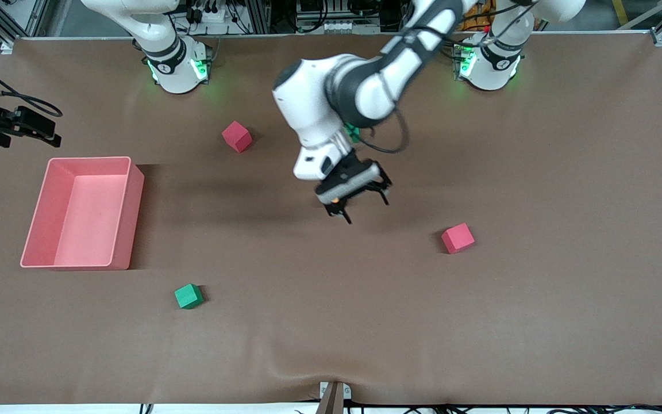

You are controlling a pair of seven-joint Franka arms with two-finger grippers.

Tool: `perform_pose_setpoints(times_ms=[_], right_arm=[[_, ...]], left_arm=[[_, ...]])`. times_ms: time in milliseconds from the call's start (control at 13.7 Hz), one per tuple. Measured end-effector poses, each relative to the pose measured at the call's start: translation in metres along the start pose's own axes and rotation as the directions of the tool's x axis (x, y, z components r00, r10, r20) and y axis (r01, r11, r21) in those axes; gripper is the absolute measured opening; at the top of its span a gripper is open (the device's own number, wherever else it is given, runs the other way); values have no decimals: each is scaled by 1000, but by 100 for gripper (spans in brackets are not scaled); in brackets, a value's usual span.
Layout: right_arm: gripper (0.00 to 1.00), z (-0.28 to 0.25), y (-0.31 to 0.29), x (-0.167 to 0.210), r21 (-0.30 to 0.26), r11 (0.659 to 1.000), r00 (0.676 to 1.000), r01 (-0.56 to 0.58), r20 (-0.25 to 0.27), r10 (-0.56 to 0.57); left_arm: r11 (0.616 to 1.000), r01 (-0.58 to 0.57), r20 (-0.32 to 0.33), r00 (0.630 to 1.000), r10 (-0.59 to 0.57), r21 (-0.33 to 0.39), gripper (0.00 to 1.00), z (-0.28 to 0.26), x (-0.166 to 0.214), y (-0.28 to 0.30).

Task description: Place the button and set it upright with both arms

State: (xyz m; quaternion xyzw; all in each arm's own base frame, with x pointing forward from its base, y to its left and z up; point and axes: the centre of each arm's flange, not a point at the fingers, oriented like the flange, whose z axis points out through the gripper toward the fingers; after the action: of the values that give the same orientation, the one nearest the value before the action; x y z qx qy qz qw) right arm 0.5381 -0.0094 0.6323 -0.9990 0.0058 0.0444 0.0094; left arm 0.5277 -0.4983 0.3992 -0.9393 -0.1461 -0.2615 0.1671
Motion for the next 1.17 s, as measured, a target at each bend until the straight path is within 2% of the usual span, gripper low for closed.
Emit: perform_pose_setpoints(times_ms=[146, 438, 729, 1021, 1167], right_arm=[[100, 0, 0, 0, 0, 1000, 1000, 0, 0, 0], [100, 0, 0, 0, 0, 1000, 1000, 0, 0, 0], [100, 0, 0, 0, 0, 1000, 1000, -1, 0, 1], [100, 1, 1, 0, 0, 1000, 1000, -1, 1, 1], [100, 1, 1, 0, 0, 1000, 1000, -1, 1, 1]], left_arm=[[1000, -16, 43, 999, 17, -24, 100, 12, 38, -22], [994, -77, 161, 983, 89, -82, 100, 34, 89, -62], [970, -81, 284, 948, 146, -228, 100, 57, 162, -131], [919, -76, 326, 921, 213, -387, 100, 66, 226, -218], [895, -91, 343, 903, 259, -436, 100, 74, 247, -263]])
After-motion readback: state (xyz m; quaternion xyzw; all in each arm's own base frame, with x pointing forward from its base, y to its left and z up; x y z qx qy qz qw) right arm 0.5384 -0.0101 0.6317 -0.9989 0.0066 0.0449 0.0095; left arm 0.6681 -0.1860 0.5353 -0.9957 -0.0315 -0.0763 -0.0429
